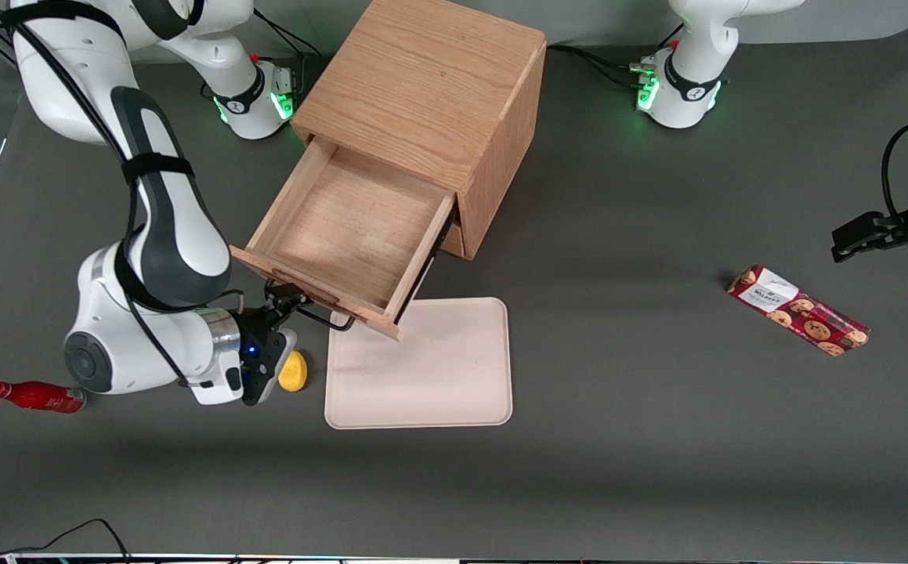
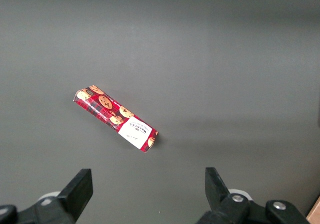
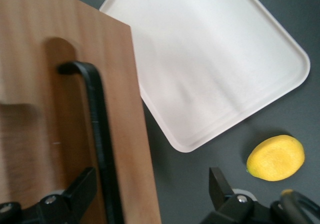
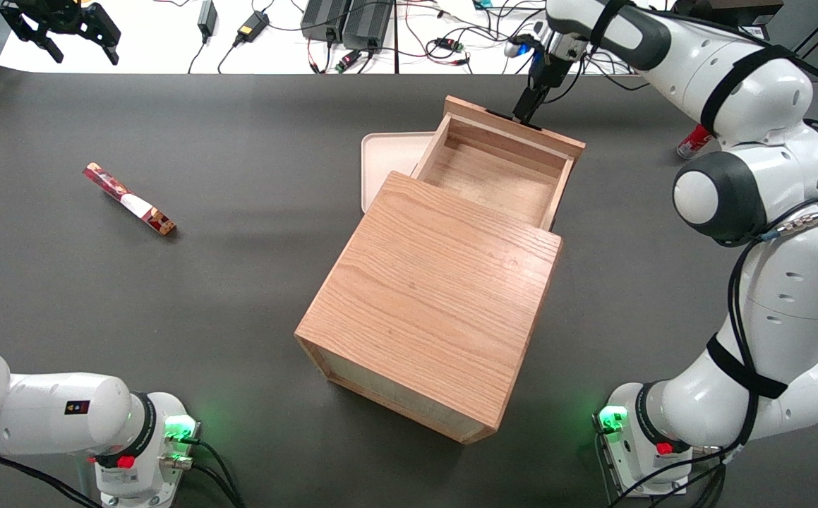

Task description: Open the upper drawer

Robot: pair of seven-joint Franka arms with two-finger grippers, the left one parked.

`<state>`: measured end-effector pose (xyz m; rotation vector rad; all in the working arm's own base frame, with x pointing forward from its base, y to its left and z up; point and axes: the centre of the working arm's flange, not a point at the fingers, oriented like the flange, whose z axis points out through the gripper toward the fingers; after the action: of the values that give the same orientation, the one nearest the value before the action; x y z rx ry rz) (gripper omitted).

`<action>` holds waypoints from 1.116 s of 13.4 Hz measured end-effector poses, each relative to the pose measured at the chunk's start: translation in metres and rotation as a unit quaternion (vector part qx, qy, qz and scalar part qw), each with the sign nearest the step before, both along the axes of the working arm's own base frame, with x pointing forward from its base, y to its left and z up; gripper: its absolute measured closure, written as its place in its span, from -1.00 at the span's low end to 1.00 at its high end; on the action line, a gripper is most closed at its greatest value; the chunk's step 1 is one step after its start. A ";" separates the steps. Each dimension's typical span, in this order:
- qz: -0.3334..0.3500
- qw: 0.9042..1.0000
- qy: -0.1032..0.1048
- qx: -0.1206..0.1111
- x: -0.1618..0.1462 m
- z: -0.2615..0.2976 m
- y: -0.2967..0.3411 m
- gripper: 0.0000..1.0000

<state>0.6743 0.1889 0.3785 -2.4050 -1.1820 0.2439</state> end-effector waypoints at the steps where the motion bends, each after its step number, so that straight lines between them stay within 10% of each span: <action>1: -0.003 1.000 -0.004 0.000 -0.001 0.013 0.000 -1.00; 7: -0.049 0.997 -0.047 -0.029 -0.024 0.122 -0.006 -1.00; 15: -0.221 0.955 -0.078 -0.181 -0.087 0.228 -0.076 -1.00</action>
<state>0.5877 0.1129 0.6062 -2.9820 -0.6665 0.1353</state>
